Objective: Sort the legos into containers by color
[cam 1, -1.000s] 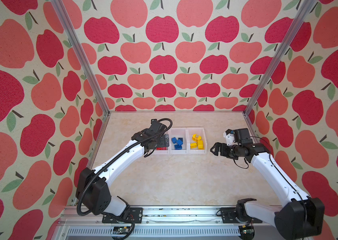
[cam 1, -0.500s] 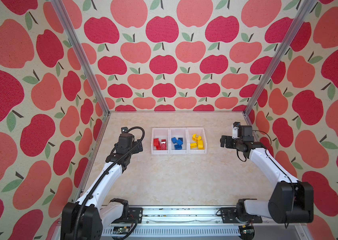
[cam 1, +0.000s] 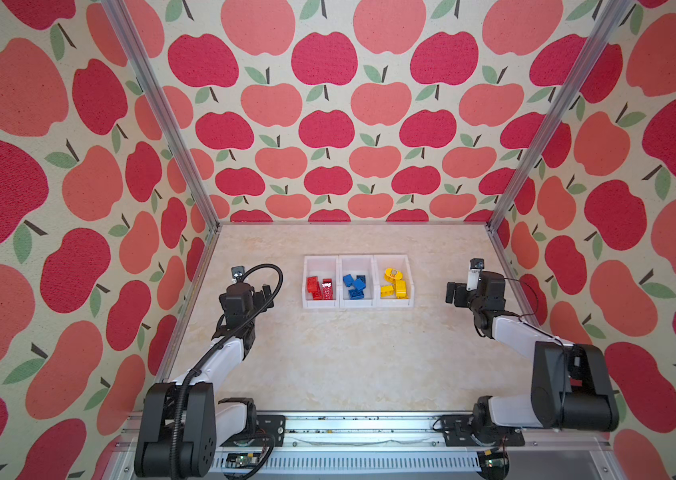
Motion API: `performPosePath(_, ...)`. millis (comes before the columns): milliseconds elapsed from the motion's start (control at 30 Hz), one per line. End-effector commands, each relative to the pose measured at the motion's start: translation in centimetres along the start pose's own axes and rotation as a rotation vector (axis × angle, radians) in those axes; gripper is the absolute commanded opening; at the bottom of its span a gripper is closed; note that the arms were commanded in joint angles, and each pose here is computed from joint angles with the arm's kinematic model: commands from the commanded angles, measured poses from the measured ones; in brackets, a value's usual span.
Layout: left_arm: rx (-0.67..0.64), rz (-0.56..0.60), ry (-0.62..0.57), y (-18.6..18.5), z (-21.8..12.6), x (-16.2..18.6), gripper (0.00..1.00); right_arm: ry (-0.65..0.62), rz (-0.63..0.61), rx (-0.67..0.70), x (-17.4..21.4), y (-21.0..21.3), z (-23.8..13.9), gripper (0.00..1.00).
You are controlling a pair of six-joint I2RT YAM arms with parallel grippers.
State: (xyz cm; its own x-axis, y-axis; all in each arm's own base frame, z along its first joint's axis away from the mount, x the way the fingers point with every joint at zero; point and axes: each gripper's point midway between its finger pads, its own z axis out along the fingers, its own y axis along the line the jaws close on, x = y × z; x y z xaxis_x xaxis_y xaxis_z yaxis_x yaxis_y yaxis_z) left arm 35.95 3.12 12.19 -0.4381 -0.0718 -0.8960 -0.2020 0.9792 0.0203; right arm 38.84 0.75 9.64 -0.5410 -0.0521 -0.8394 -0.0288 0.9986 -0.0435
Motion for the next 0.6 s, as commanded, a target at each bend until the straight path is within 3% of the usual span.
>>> performPosePath(0,-0.01,0.013,-0.142,0.8,0.4,-2.1,1.0,-0.163,-0.041,0.025,-2.3,-0.5,-0.3,0.99)
performPosePath(567,-0.03,-0.003,-0.198,1.6,3.5,0.5,0.99,-0.27,-0.038,-0.016,-0.1,0.6,0.8,0.99)
